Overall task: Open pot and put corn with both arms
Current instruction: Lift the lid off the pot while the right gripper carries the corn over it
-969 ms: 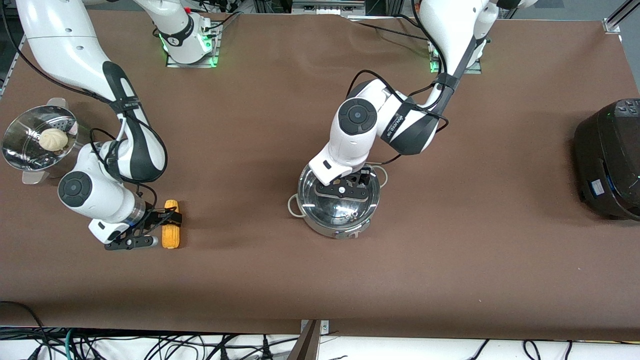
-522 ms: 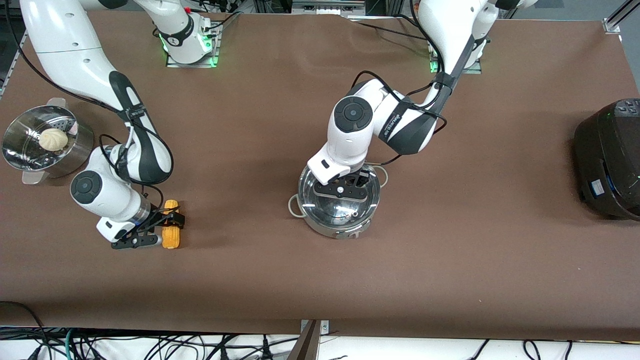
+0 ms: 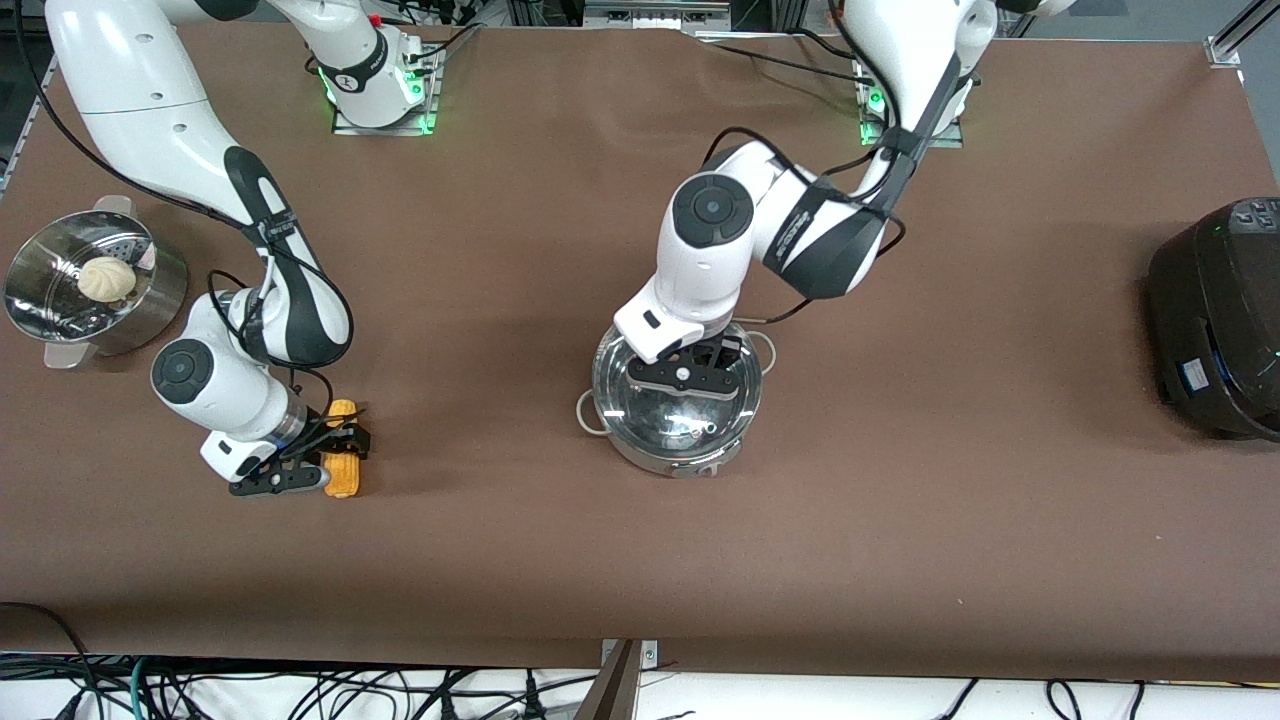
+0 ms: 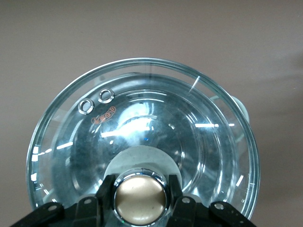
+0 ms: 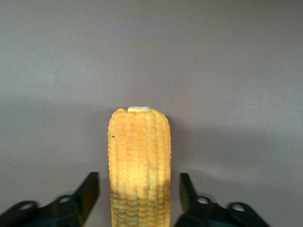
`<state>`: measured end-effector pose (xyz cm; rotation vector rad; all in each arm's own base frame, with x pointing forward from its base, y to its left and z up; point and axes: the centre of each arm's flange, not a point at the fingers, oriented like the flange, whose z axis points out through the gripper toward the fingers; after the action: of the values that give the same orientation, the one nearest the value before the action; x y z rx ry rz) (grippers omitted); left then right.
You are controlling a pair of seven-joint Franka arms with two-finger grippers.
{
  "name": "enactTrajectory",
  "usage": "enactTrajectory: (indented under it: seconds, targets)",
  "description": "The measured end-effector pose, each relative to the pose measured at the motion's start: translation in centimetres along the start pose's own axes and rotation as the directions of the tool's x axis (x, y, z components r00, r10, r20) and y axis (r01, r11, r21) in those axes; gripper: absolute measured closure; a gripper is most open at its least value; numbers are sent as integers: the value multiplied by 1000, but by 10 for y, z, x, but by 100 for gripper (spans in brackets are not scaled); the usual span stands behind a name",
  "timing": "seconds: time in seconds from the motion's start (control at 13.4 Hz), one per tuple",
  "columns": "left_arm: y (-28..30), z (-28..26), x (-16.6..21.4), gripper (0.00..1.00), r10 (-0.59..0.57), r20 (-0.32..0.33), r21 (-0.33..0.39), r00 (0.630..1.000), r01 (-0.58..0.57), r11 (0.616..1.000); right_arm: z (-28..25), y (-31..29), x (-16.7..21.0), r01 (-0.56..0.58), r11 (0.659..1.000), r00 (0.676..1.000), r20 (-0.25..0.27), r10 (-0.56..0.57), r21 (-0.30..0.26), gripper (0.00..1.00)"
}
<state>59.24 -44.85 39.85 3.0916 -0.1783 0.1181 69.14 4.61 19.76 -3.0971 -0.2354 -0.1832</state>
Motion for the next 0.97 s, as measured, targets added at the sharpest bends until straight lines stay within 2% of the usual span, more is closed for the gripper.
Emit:
enactTrajectory:
  seconds: [0.15, 0.3, 0.45, 0.52, 0.67, 0.97]
  targets:
    - [-14, -39, -3, 50, -16, 19, 21, 1000, 15, 1000, -1, 0, 0, 3, 1000, 1000, 1, -3, 1, 54]
    - [-44, -67, 0, 50, -55, 44, 48, 997, 53, 997, -3, -1, 0, 5, 1000, 1000, 16, -5, 2, 58]
    - [-86, -78, 12, 50, -87, 62, 67, 994, 82, 994, -19, -7, 3, 11, 1000, 998, 59, -12, 12, 65]
    - [-109, -79, 19, 50, -77, 82, 78, 994, 71, 994, -40, -16, 8, 18, 1000, 997, 75, -19, 23, 70]
    - [-154, -77, 30, 50, -37, 124, 89, 992, 26, 996, -101, -46, 18, -2, 998, 995, 103, -4, 60, 70]
    - [-252, -64, 44, 50, 60, 214, 80, 975, -79, 994, -237, -147, 24, -95, 987, 988, 135, 77, 132, 72]
